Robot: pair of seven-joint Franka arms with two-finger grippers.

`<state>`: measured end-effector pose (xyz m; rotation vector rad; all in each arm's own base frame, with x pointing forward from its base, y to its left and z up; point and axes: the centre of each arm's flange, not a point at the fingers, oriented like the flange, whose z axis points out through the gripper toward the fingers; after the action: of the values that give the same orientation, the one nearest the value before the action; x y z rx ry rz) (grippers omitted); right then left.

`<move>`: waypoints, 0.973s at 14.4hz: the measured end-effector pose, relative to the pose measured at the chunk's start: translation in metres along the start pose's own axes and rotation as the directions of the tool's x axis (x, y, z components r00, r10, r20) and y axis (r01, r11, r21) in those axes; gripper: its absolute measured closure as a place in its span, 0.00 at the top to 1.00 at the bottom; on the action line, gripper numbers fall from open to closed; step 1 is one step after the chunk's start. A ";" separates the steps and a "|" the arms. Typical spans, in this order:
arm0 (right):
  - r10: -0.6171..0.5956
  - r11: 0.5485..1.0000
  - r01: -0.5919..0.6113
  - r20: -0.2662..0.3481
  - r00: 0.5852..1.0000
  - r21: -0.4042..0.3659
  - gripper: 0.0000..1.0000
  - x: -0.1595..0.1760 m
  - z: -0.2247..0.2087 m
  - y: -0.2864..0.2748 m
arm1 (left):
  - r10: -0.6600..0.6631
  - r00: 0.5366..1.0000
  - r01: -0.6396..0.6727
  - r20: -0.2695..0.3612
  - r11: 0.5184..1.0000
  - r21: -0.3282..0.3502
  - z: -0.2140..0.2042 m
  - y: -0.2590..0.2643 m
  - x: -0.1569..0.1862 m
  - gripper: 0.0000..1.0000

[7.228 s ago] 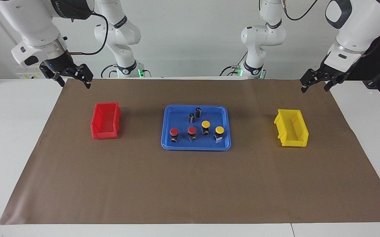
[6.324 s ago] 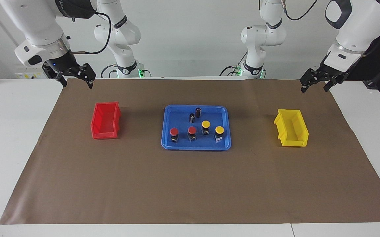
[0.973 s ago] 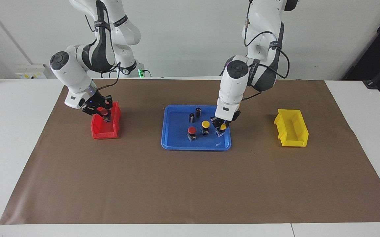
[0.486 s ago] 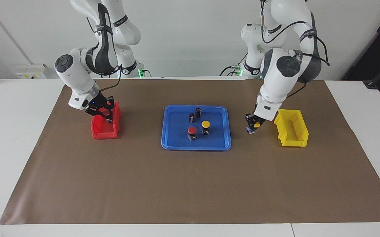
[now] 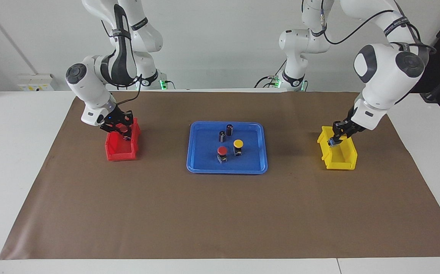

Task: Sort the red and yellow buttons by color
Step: 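Carry the yellow button into the yellow bin and open the left gripper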

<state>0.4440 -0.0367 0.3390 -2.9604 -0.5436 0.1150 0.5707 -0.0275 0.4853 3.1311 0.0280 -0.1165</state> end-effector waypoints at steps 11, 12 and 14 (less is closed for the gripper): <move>-0.015 1.000 0.015 -0.002 1.000 -0.022 0.62 0.003 -0.004 0.001 | 0.146 0.989 -0.146 0.023 0.989 -0.010 0.065 -0.030 -0.024 0.42; -0.021 0.999 0.021 -0.004 1.000 -0.029 0.62 0.005 -0.007 0.001 | 0.154 0.988 -0.154 0.020 0.988 -0.010 0.072 -0.030 -0.025 0.42; -0.031 0.999 0.032 0.004 0.999 -0.035 0.62 0.009 -0.016 0.002 | 0.161 0.987 -0.161 0.019 0.987 -0.010 0.083 -0.033 -0.028 0.42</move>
<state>0.4545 -0.0373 0.3536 -2.9851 -0.5987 0.1089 0.5365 0.0045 0.4043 3.1074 -0.2236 -0.1451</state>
